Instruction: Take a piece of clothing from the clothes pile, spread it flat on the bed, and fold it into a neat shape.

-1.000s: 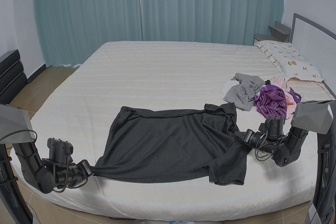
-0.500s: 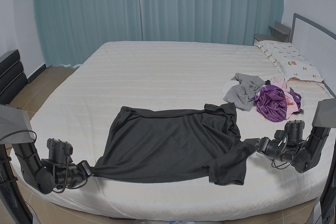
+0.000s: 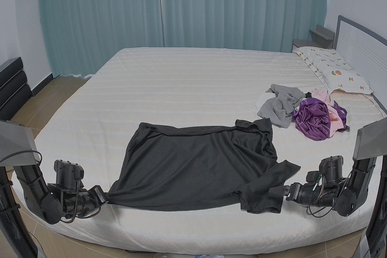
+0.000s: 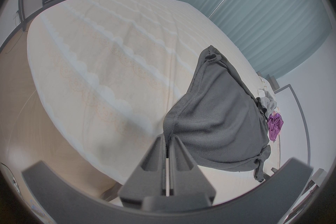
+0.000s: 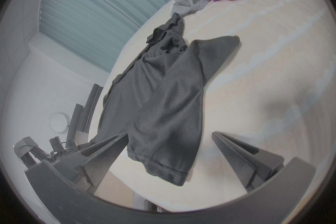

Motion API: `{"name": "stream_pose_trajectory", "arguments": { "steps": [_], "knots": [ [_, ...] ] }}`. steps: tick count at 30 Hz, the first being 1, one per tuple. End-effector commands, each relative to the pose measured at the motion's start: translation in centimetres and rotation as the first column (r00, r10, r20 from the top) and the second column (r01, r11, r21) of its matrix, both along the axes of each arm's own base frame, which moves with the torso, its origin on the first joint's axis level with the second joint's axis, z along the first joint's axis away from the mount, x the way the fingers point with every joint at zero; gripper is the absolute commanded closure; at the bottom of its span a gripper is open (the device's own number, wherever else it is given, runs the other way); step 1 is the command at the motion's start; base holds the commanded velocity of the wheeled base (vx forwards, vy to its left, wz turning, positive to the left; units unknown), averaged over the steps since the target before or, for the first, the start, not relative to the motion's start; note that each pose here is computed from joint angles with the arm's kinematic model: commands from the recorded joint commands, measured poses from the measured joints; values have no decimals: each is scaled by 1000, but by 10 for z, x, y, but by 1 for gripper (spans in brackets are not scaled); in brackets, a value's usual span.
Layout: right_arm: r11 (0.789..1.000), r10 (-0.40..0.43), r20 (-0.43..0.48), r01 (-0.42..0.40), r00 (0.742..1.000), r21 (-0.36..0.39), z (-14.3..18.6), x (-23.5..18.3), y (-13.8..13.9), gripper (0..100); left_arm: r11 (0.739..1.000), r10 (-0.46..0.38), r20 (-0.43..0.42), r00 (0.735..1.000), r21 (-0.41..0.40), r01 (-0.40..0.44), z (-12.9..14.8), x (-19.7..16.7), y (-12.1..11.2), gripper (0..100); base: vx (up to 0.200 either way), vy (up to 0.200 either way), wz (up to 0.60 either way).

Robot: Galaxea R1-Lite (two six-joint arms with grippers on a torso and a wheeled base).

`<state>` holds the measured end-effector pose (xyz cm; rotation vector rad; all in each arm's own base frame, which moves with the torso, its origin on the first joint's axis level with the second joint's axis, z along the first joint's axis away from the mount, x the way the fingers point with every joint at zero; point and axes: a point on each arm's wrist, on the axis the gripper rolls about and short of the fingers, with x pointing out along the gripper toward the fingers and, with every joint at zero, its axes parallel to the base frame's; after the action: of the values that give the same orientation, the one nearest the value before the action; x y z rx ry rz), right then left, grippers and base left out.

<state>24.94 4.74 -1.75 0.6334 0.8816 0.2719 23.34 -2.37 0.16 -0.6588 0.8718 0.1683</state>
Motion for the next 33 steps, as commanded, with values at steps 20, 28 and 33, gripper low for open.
{"name": "stream_pose_trajectory", "arguments": {
  "steps": [20,28,33],
  "knots": [
    [999,-31,-13,30,999,-22,5,-24,-6,100,1000,-15,-5,1000,8,15,2,-8,-1,100,0,0,0],
    [996,-83,-23,83,996,-23,17,-45,-24,100,997,-61,6,998,44,60,8,-17,0,100,0,0,0],
    [997,-64,-38,62,997,-46,18,-55,-33,100,994,-82,2,997,68,81,10,-22,1,100,0,0,0]
  ]
}}
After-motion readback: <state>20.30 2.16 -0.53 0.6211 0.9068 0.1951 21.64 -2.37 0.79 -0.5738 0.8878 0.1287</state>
